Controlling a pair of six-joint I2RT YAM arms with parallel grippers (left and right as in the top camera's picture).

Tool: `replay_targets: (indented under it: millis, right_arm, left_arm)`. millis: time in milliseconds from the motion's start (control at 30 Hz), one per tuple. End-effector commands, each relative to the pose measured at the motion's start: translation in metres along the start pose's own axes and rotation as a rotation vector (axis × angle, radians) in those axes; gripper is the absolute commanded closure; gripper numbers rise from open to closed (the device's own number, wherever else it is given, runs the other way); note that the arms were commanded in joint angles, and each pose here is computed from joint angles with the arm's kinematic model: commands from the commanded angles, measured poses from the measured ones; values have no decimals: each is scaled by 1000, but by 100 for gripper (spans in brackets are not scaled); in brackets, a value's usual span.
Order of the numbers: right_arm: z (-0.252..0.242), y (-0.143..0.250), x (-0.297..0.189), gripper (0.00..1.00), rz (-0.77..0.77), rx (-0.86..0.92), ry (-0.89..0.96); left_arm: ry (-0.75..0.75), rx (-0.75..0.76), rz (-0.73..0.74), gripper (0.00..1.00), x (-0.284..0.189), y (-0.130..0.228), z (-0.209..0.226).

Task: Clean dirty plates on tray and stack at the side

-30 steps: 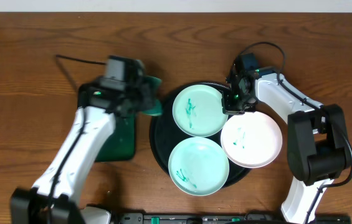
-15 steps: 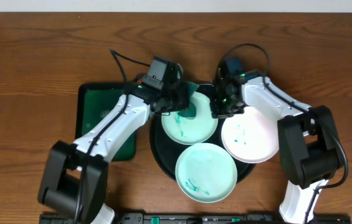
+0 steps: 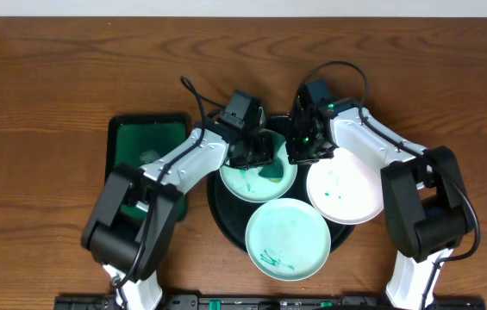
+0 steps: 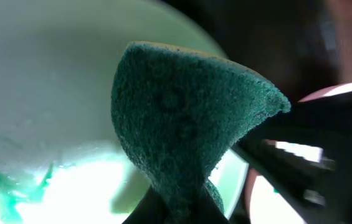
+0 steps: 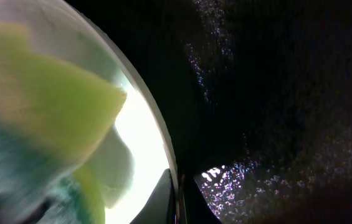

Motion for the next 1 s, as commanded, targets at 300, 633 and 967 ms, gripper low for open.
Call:
replay_targets:
  millis: [300,633,967]
  right_arm:
    - [-8,2,6,99,18,37,-3]
    - [-26,2,1,99,18,96,14]
    - [-30,4,0,99,30,100,16]
  left_arm:
    - [-404,36,-52,93,-5,-6,67]
    - [-635,72,-169,93,-40,-32,78]
    - [-599,114,-170,93,-43,-38,63]
Point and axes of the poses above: each gripper's point midway between its finger pads, its own x axis out along the fingers, its own z axis along the line the jaws close on, y = z × x, the point moved 3 cm from there along -x, back along the fingers, and after that the axes turned 6 degrees about -x, right-handed, at the moved point
